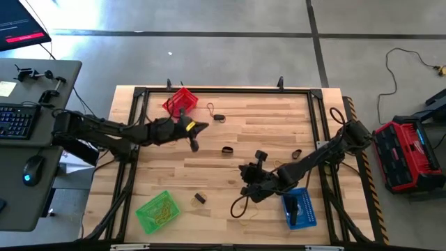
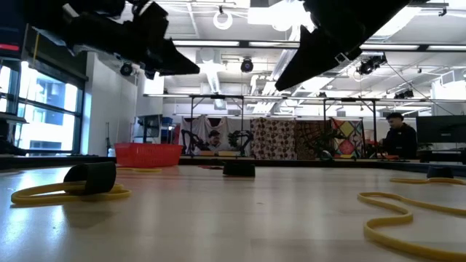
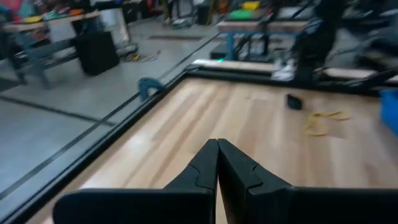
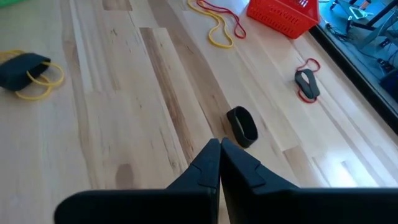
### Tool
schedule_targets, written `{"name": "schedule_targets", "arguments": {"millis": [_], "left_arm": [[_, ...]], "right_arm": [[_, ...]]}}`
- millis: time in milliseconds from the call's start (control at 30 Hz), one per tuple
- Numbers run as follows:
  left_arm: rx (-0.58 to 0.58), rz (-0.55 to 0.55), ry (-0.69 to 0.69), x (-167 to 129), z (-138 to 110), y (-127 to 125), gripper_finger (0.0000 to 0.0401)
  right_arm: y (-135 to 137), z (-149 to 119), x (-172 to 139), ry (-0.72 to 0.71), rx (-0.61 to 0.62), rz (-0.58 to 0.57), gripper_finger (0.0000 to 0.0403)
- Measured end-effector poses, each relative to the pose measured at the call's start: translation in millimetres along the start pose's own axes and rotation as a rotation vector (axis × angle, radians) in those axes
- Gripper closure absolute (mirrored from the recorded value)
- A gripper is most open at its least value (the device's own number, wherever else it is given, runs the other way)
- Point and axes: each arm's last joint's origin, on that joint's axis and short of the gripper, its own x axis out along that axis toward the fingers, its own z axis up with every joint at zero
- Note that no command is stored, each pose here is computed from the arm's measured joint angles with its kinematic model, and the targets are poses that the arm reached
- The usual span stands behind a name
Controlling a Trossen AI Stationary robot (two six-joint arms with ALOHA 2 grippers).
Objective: Sort rubber bands into baskets
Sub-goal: Put the black rubber band into the blue basket
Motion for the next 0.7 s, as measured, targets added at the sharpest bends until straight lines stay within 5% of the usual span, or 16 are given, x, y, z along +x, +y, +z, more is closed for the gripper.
{"name": "schedule_targets", "arguments": {"millis": [700], "left_arm": [[0.031,-0.269,-0.126,-34,-13,-55,0.0401]], "right_arm": [[-23,12,28,0.079,0.064,0.095,0.0403]]}}
